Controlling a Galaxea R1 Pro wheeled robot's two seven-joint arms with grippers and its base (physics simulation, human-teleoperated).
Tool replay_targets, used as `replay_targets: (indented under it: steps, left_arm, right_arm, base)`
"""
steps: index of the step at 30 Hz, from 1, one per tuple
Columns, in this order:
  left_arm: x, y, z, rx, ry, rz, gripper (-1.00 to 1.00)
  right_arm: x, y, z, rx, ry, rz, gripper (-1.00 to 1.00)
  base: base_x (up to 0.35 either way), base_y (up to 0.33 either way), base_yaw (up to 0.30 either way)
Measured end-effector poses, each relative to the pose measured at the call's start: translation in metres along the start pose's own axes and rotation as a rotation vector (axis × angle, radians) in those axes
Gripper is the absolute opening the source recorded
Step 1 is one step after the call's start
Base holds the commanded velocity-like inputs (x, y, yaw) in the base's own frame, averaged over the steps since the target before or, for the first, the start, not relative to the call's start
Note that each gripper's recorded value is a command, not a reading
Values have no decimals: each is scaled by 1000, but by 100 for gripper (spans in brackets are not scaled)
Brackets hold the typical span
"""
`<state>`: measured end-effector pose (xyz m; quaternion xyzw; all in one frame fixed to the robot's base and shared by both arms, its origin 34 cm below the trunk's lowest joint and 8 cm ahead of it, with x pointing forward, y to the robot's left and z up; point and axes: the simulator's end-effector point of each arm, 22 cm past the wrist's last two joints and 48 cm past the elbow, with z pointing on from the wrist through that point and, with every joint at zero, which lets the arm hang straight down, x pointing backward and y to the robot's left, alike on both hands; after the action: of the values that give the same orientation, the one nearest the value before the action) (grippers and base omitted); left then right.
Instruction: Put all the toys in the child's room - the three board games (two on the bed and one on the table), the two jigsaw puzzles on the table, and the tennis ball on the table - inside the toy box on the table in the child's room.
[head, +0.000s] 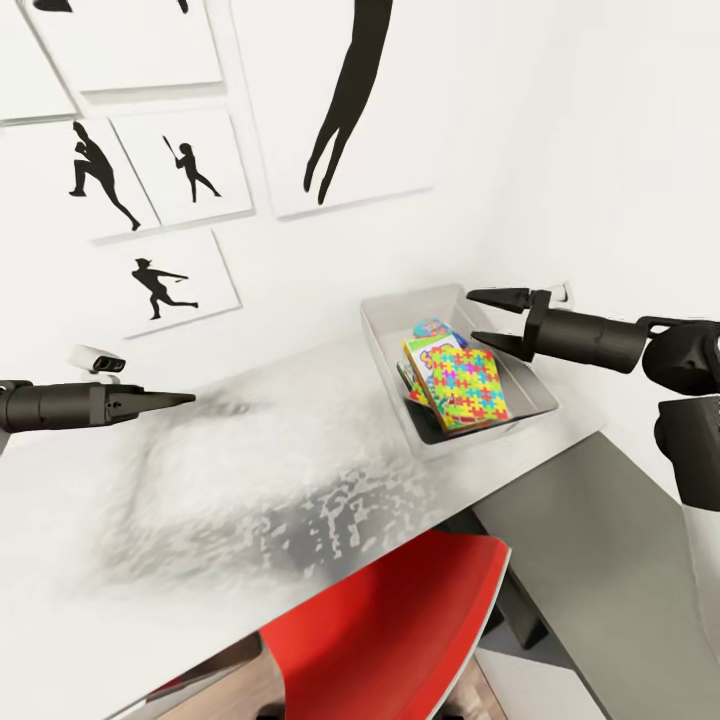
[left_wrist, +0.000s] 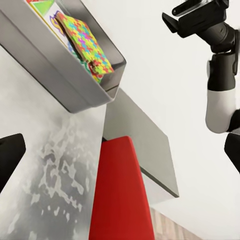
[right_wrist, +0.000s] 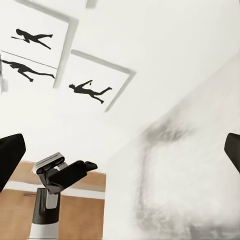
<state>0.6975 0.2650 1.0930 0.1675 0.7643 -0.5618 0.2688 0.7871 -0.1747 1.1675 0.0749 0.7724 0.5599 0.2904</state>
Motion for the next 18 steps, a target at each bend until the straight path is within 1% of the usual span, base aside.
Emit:
replay_targets:
  steps: [6, 9, 12, 14, 18]
  left_arm:
    - [-2, -5, -2, 0, -2, 7, 100]
    - [-3, -7, -2, -1, -4, 11, 100]
    - [-4, -9, -3, -1, -5, 16, 100]
    - [-5, -11, -4, -1, -7, 18, 100]
    - [-6, -14, -5, -1, -8, 23, 100]
  right_arm:
    - [13, -4, -1, -8, 15, 21, 100]
    - [16, -1, -2, -20, 20, 25, 100]
    - [19, 5, -2, -42, 22, 26, 100]
    - [21, 10, -3, -69, 25, 30, 100]
    - [29, 13, -4, -99, 32, 44, 100]
  base:
    - [0, 0, 0]
    - [0, 0, 0]
    - [0, 0, 0]
    - [0, 0, 0]
    - [0, 0, 0]
